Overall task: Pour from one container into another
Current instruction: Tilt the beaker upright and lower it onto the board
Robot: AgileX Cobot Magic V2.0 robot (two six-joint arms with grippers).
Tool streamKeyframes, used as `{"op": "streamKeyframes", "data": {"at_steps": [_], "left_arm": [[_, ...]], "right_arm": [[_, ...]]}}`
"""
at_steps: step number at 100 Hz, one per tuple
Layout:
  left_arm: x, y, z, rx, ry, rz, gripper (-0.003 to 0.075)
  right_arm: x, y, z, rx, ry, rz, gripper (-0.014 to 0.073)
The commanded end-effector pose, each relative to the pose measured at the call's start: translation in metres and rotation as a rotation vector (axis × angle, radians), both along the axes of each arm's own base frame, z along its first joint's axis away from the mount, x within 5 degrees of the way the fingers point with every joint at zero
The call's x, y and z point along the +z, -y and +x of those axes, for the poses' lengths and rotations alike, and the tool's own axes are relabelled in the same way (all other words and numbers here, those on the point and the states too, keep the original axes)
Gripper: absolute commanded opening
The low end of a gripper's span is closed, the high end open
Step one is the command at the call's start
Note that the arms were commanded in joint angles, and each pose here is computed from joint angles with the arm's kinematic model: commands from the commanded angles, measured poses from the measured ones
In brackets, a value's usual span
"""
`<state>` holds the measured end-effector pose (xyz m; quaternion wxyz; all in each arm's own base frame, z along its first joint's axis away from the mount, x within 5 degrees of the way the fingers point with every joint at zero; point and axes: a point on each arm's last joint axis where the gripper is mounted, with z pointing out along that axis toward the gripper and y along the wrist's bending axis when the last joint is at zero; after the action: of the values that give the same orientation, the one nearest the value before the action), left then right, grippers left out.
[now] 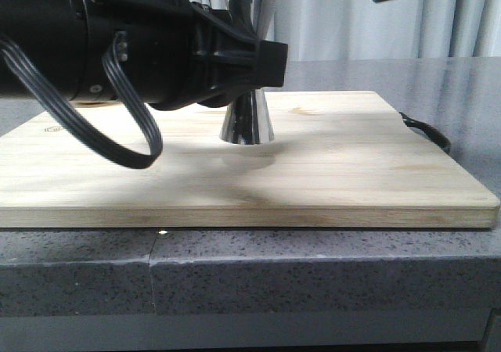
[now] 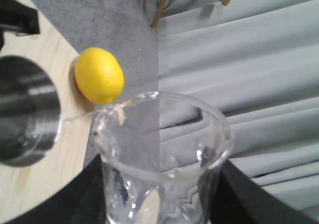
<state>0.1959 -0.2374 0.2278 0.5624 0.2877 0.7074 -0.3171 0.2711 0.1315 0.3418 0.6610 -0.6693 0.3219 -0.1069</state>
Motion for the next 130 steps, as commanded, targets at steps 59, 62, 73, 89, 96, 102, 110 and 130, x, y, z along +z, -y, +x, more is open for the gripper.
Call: {"op": "streamKeyframes", "data": {"at_steps": [59, 62, 73, 89, 96, 102, 110, 130], "left_arm": [[0.032, 0.001, -0.001, -0.005, 0.119, -0.16, -0.0019], [0.032, 0.001, -0.001, -0.005, 0.119, -0.16, -0.0019], [0.032, 0.0, 0.0, -0.002, 0.121, -0.159, -0.0019], [0.032, -0.008, 0.009, 0.035, 0.127, -0.154, -0.0019], [0.032, -0.012, 0.013, 0.053, 0.129, -0.152, -0.0019], [0.032, -0.015, 0.016, 0.066, 0.131, -0.15, -0.0019], [0.032, -0.018, 0.02, 0.078, 0.134, -0.148, -0.0019], [0.032, -0.025, 0.027, 0.112, 0.136, -0.146, -0.0019]], "right_arm": [[0.008, 0.028, 0.036, -0.339, -0.611, 0.831, 0.0234], [0.001, 0.029, 0.039, -0.344, -0.627, 0.831, 0.0234], [-0.021, 0.029, 0.046, -0.345, -0.683, 0.84, 0.0234], [-0.049, 0.033, 0.051, -0.332, -0.753, 0.884, 0.0234], [-0.06, 0.035, 0.052, -0.328, -0.774, 0.887, 0.0234], [-0.068, 0.035, 0.053, -0.326, -0.792, 0.887, 0.0234], [-0.076, 0.034, 0.055, -0.322, -0.813, 0.886, 0.0234], [-0.095, 0.03, 0.062, -0.293, -0.842, 0.88, 0.0234]]}}
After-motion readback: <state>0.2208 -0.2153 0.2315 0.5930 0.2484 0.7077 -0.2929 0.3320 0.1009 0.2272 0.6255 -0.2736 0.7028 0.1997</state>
